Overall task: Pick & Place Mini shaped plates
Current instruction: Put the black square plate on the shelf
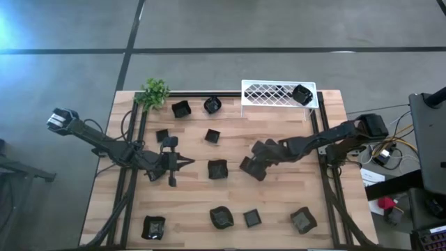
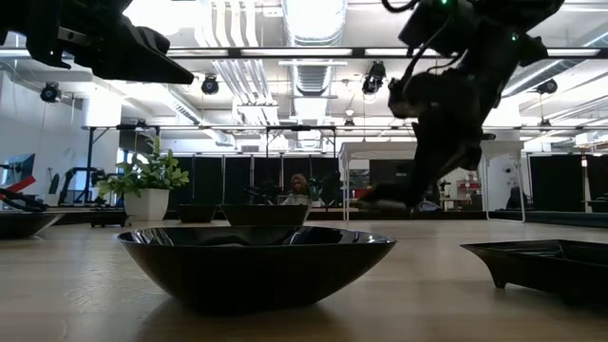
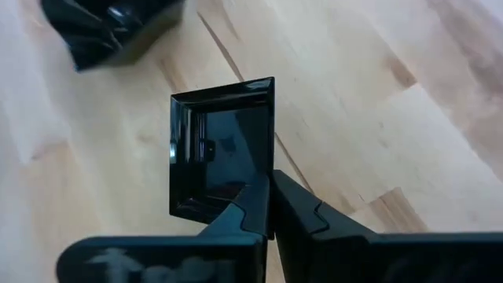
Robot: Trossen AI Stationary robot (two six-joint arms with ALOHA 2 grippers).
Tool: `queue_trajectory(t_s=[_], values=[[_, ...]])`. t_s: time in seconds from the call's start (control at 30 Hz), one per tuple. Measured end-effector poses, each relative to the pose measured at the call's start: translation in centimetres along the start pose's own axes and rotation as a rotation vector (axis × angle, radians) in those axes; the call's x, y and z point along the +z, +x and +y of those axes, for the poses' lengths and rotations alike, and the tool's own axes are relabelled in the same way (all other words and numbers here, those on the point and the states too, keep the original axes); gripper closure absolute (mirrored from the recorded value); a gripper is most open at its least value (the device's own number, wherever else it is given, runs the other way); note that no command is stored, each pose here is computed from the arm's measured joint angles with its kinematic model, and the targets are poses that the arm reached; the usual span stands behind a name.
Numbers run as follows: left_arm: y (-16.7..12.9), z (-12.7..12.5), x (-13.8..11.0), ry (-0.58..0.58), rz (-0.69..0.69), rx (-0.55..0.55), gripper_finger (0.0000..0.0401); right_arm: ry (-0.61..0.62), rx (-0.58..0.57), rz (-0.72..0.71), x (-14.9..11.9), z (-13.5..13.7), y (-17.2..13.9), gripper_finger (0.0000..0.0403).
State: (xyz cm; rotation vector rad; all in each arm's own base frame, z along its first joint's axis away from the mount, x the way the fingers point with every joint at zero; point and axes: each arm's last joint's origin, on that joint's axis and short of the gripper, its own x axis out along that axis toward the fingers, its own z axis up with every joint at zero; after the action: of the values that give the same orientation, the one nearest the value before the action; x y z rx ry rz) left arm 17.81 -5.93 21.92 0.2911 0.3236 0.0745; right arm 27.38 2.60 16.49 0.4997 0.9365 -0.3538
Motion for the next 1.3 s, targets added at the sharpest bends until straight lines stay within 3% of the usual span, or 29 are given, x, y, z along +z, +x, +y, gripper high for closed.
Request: queue_trajectory(t_s=[0.4,0.67,0.97,1.3], values=[[0.0,0.0,0.0,0.0,0.0,0.0,0.0401,0.04,0.03,-0.258,1.8,-0.1,-5.7,0.0395],[0.0,0.0,0.0,0.0,-0.001,0.0,0.0401,0.133,-0.005,-0.447,3.7,-2.6,-9.7,0.0394],[0.0,0.0,0.0,-0.002,-0.003,0.0,0.0401,0.205,-0.152,-0.544,6.6,-6.8,-13.4,0.0394],[0.0,0.0,0.0,-0.001,-0.003,0.0,0.0401,0.284,-0.344,-0.512,9.5,-10.5,-15.8,0.0394]])
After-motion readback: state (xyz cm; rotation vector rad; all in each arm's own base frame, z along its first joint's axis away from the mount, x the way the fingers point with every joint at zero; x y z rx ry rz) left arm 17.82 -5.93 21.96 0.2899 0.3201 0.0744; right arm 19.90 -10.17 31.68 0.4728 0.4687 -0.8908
